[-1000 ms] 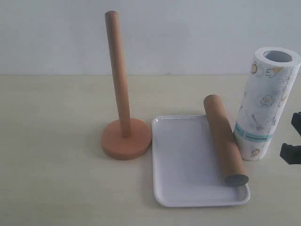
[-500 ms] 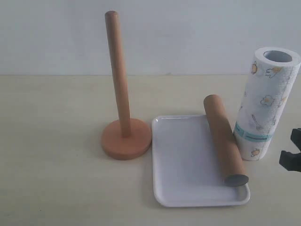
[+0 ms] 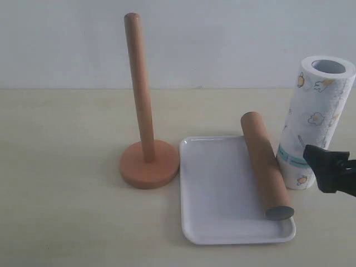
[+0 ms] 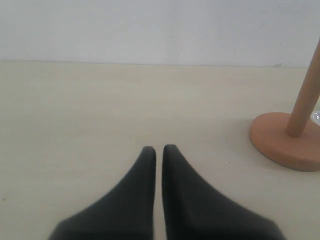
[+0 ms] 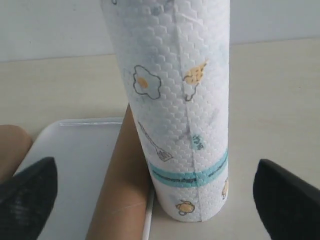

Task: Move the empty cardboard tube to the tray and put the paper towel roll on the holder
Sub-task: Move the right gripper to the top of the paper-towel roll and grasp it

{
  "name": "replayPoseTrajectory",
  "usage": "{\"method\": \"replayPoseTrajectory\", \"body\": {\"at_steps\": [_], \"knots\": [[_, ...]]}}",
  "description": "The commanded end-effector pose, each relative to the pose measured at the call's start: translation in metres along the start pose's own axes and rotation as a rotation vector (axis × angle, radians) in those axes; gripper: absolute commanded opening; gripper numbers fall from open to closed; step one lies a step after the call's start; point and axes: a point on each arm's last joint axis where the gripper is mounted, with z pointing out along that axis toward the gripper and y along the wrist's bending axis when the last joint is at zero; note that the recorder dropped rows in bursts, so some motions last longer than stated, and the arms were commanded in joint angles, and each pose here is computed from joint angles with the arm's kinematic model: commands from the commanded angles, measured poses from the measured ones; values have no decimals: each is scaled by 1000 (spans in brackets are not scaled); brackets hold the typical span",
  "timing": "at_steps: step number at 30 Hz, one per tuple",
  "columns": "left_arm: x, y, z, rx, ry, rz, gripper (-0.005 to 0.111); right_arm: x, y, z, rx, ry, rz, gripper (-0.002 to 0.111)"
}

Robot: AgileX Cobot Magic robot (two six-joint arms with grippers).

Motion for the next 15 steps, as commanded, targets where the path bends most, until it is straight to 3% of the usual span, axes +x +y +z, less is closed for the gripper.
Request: {"method": "replayPoseTrajectory", "body": {"at_steps": [1, 5, 15], "knots": [[1, 0, 0, 1, -1, -13, 4, -7, 4, 1, -41, -71, -3, 105], [1, 0, 0, 1, -1, -13, 4, -14, 10, 0, -100, -154, -103, 105], [1, 0, 0, 1, -1, -13, 4, -12, 9, 11, -107, -212, -232, 105]]}}
